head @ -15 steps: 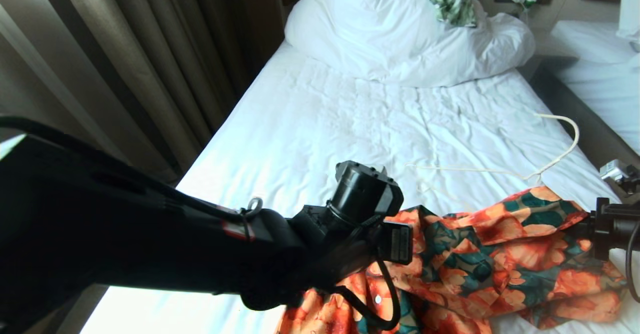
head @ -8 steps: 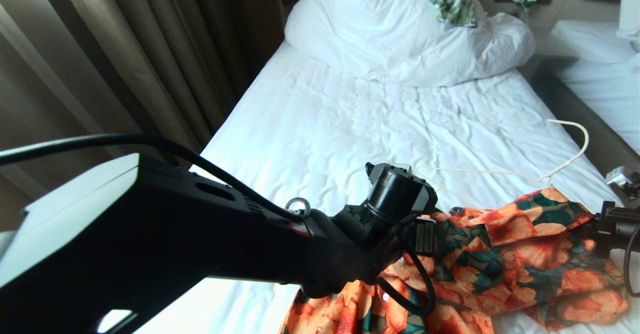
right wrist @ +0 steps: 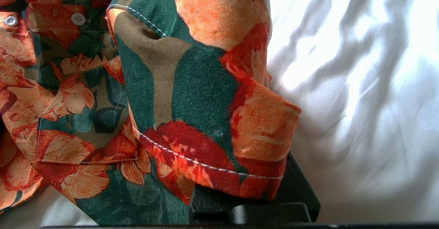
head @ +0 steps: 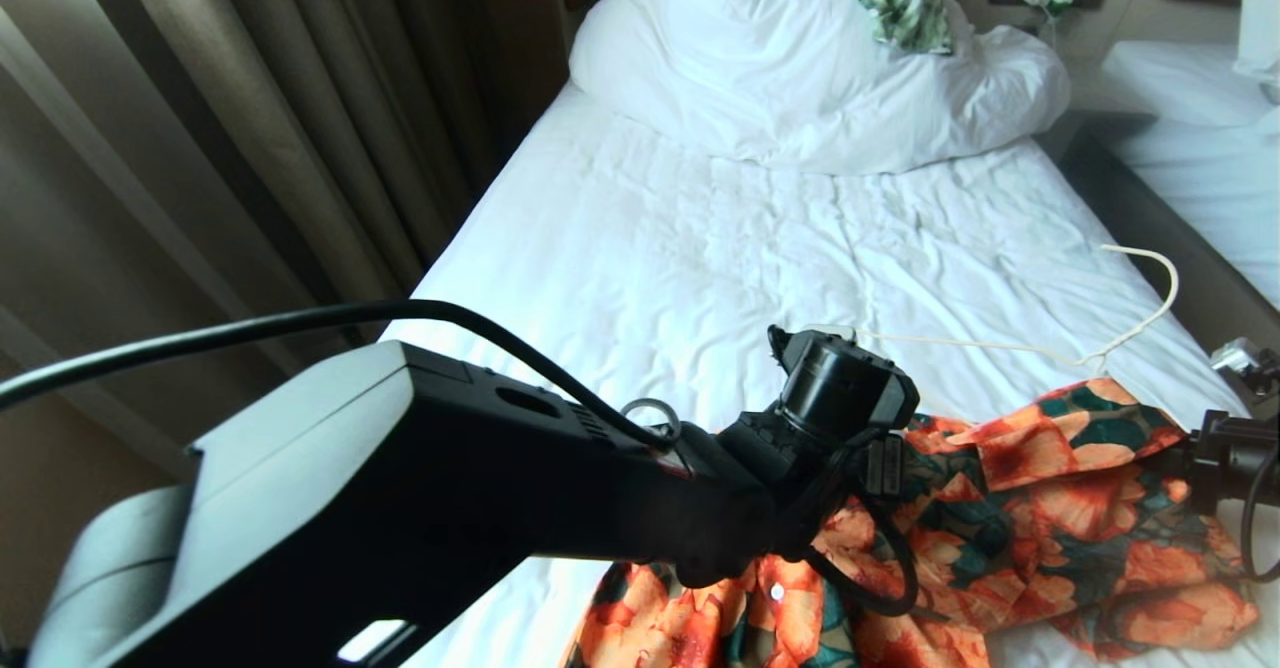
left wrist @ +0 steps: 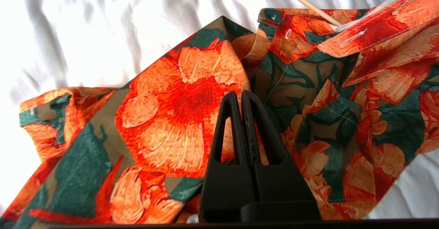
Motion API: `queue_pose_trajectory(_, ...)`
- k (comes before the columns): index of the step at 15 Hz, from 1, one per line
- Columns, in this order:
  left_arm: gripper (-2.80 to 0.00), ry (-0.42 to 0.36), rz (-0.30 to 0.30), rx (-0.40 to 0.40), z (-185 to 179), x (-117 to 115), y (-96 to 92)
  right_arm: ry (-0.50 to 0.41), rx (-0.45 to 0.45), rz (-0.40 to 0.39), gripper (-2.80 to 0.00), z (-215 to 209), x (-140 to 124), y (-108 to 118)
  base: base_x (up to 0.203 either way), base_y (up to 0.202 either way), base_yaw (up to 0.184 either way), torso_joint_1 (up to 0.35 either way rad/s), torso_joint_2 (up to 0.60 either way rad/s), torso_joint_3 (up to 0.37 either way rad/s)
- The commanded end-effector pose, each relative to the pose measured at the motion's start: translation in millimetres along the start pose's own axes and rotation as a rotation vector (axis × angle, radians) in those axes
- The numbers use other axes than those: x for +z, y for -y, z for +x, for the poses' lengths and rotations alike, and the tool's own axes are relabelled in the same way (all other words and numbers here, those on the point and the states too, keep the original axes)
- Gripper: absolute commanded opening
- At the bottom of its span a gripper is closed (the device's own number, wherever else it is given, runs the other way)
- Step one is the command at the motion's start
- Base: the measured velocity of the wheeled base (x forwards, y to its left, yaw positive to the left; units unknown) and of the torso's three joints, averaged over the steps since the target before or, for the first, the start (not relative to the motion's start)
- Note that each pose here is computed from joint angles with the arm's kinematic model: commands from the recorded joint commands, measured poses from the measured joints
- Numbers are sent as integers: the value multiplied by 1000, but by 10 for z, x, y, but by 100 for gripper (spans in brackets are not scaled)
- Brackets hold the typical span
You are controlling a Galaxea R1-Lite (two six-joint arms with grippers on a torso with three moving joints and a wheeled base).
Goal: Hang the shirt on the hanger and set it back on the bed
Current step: Hook the other side of the shirt onto the hanger
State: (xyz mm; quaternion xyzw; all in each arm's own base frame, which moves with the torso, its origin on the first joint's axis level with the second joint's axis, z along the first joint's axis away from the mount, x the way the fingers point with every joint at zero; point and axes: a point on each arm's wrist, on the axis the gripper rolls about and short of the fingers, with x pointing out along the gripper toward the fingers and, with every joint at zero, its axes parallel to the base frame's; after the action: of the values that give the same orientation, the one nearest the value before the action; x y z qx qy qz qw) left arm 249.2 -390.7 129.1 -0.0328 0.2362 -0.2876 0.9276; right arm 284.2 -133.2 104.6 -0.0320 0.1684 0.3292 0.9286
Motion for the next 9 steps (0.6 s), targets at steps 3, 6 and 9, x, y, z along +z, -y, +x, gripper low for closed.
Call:
queue_pose_trajectory(3, -280, -18, 27, 28, 280, -217, 59, 4, -1, 19, -280, -20, -80, 64, 0, 0, 0, 0, 0, 0)
queue_pose_trajectory(6, -280, -58, 43, 30, 336, -393, 88, 21, -3, 21, -280, -63, -69, 105, 0, 0, 0, 0, 0, 0)
queue_pose_trajectory(9, -280, -122, 81, 19, 366, -698, 199, 28, -7, 51, -280, -66, -19, 139, 0, 0, 0, 0, 0, 0)
